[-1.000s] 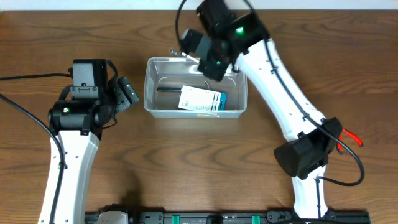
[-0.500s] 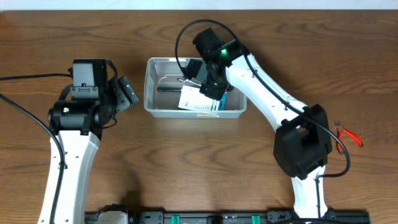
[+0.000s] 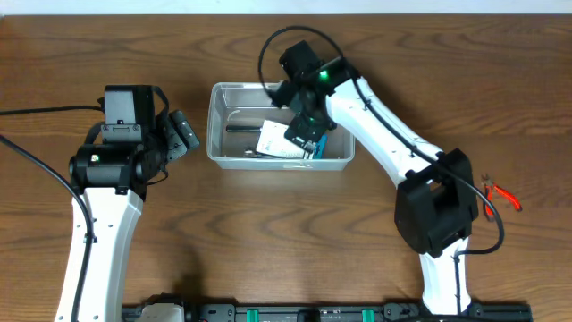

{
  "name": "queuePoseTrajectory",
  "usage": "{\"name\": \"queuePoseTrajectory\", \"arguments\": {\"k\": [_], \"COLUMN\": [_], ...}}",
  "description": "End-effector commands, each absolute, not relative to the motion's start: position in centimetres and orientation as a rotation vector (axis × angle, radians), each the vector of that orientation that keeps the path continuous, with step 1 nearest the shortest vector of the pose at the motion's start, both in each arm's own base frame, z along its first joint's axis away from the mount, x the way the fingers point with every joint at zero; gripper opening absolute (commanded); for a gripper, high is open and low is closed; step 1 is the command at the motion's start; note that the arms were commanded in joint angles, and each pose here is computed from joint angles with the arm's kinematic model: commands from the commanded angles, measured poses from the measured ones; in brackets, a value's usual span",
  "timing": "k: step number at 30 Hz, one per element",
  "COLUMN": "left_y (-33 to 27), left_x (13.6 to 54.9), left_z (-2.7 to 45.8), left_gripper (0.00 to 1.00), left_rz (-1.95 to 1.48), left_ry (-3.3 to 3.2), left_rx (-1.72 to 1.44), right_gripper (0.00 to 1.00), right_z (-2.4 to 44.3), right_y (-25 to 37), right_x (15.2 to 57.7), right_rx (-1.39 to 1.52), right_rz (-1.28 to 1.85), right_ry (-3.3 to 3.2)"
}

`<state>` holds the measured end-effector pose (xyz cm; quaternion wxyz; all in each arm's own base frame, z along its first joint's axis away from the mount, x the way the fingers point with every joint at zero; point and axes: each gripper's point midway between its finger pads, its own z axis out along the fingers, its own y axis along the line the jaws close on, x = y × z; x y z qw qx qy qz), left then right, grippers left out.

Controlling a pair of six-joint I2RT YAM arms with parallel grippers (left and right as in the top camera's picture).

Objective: Pack container
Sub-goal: 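Carry the wrench into the container and open the right gripper, then move the right gripper over the red-handled pliers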

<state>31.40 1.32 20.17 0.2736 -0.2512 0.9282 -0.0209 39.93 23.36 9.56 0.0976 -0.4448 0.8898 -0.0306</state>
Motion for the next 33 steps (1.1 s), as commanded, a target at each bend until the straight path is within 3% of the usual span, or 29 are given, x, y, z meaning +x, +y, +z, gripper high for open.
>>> {"name": "queuePoseTrajectory", "arguments": {"k": [1,7,13,20,33], "left_y": [1.7,1.7,1.7,1.7,1.7], "left_x": [31.6,31.6,31.6,31.6,31.6], "left_z": [20.3,20.3,20.3,20.3,20.3], "left_gripper": [0.98,0.98,0.98,0.98,0.98], "left_rz": [-0.039,-0.039,-0.039,-0.039,-0.039], "left_ry": [2.491,2.491,2.491,2.491,2.491], "left_rx": [-0.681,-0.681,-0.681,-0.681,-0.681], "right_gripper": [0.99,0.99,0.99,0.99,0.99], "right_z": [16.2,23.8,26.9,25.6,22.7], "right_y": [19.1,10.5,3.1,-2.6,-6.5], "right_x": [42.4,40.7,38.1,33.9,26.0], "right_rx": [-0.930,-0.554,-0.221,-0.032,0.209], "right_rz": [-0.197,-0.137,-0.085,-0.120,-0.108], "right_ry": [2.655,2.722,2.771,2.958,3.004]}}
